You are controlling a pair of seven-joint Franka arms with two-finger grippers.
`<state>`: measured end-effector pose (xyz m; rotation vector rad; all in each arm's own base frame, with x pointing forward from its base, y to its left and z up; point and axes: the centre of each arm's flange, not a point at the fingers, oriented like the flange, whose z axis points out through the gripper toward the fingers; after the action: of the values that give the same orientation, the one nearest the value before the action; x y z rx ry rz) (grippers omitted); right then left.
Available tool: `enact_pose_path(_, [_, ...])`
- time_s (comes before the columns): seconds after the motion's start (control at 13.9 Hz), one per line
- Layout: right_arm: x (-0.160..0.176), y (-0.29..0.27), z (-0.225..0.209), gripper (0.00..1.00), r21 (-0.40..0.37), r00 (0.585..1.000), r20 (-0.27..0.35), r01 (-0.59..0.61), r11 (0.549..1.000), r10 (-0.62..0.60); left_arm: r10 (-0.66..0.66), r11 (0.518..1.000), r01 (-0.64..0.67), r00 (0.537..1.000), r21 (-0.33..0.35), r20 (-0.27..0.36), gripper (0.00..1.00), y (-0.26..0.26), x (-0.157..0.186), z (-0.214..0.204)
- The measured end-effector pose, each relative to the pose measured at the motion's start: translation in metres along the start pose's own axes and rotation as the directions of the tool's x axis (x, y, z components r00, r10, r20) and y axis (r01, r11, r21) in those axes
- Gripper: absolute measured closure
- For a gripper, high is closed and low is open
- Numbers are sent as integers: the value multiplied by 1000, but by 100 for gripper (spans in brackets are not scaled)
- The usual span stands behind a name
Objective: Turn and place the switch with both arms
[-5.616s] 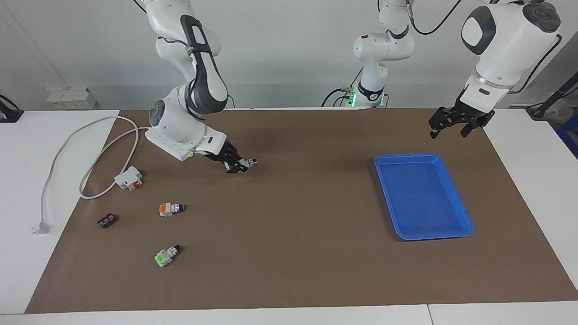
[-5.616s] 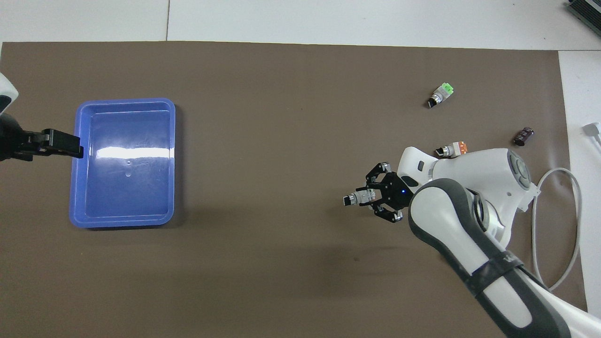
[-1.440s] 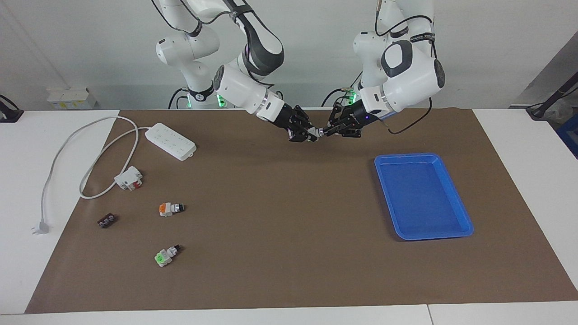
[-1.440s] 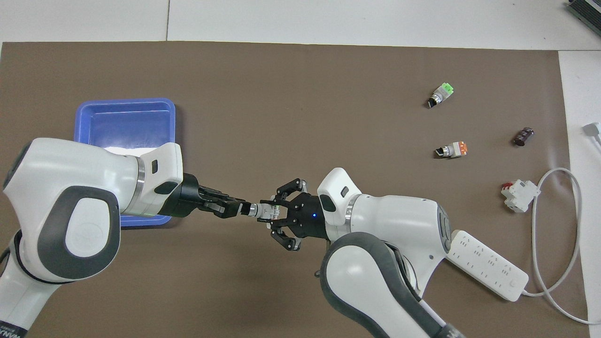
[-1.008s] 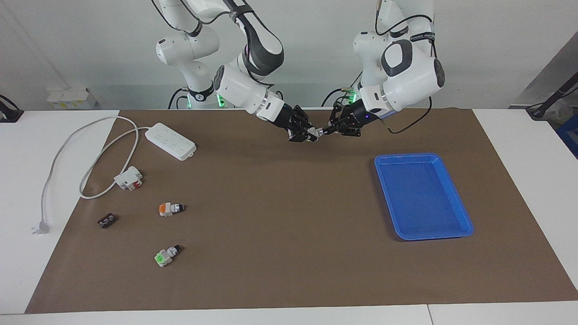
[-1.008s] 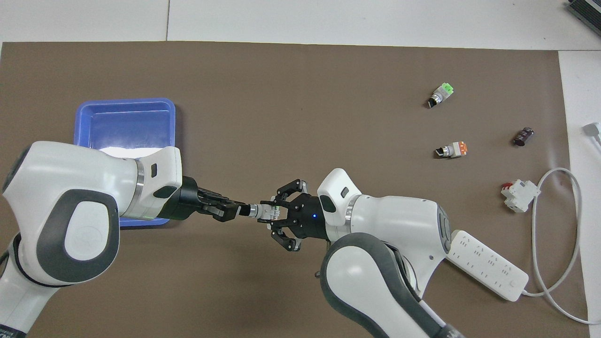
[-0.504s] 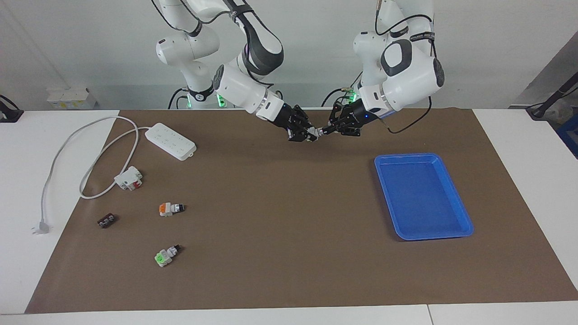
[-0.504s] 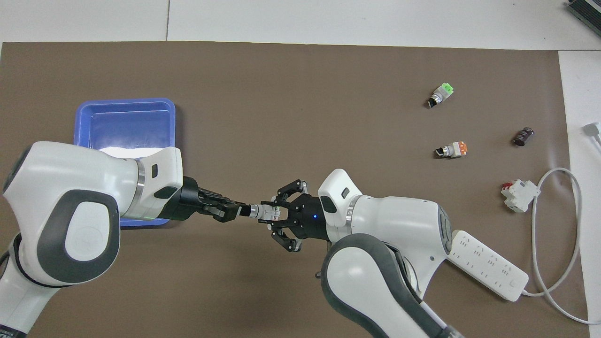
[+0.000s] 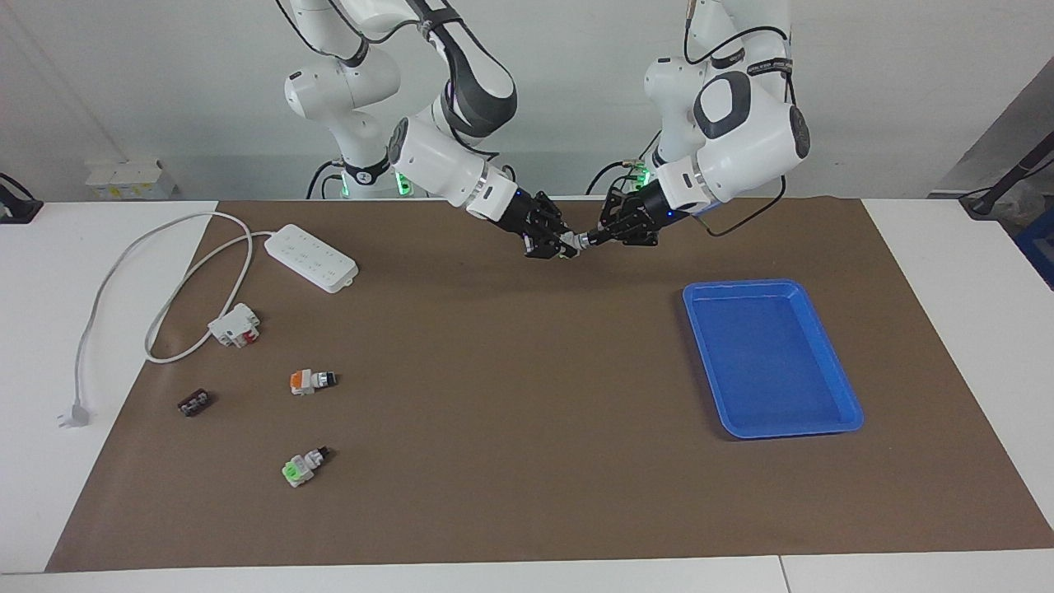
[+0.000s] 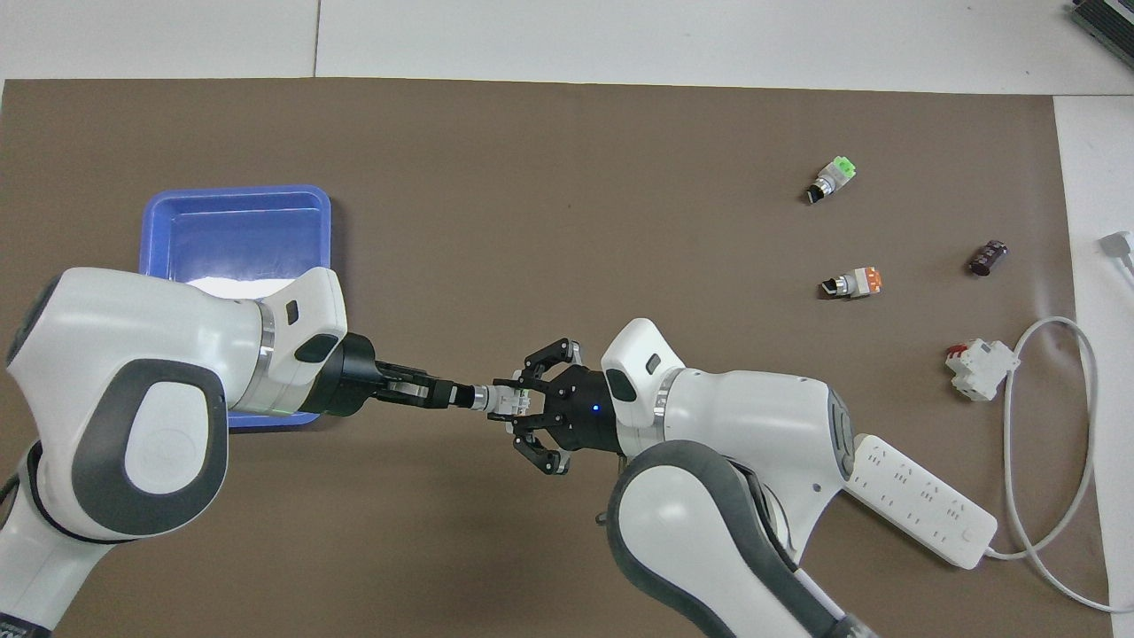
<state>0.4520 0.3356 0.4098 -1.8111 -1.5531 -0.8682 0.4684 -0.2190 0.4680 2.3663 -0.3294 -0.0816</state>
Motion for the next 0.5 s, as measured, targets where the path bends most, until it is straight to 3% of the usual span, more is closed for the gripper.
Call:
enact_pose_path(0.22, [-2, 4, -4, 67, -10, 1000, -1, -5, 1000, 5, -139, 990, 139, 990, 6, -25, 89, 6, 2, 2])
enact_pose_path(0.5, [-3, 11, -15, 67, -34, 1000, -6, -13, 999, 12, -351, 936, 351, 933, -18, -75, 89, 15, 7, 2])
